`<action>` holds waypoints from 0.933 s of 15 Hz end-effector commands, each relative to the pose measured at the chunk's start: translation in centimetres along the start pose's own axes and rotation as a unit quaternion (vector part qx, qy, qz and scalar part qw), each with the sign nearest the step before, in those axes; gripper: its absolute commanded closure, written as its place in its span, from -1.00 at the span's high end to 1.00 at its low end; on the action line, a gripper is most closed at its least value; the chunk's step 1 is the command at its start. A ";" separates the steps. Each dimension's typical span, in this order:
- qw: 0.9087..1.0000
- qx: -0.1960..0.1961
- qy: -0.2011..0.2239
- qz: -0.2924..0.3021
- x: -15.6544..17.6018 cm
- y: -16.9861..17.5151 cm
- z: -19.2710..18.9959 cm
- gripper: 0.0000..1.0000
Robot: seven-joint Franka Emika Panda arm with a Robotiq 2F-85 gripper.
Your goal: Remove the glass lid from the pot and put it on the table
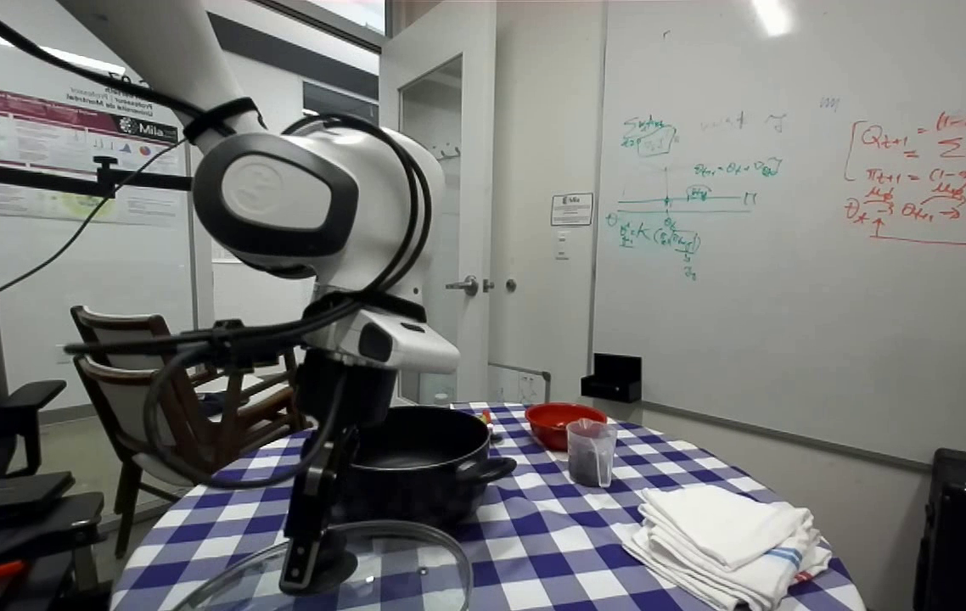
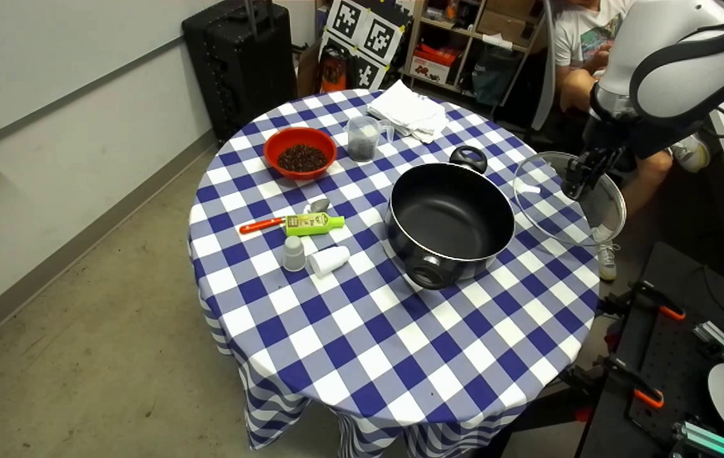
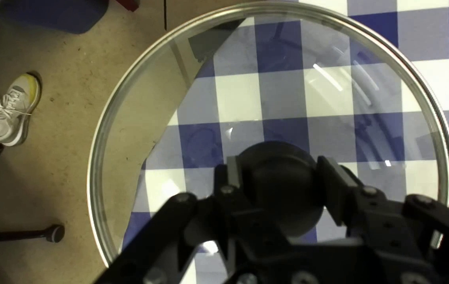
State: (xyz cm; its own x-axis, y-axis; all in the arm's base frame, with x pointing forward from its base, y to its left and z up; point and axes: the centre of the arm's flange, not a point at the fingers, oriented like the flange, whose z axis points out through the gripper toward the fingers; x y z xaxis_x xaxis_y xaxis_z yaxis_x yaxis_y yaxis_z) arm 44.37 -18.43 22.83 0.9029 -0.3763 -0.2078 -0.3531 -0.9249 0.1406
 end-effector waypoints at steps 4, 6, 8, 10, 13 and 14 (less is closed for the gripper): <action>0.999 0.043 0.033 -0.002 3.1 -0.2 4.0 -0.50; 0.998 0.049 0.037 -0.003 3.5 -0.3 4.6 -0.50; 0.998 0.054 0.036 -0.003 3.7 -0.4 4.8 -0.50; 0.998 0.059 0.034 -0.004 3.7 -0.5 4.7 0.52; 0.997 0.057 0.043 -0.003 3.8 -0.7 3.0 0.91; 0.997 0.057 0.051 -0.005 3.8 -0.9 1.9 0.98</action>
State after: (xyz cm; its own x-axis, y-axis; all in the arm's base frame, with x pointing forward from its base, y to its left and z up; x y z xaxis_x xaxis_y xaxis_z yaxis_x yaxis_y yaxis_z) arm 46.76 -19.37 17.70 0.9152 -0.3774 -0.1412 -0.3744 -0.9260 0.0486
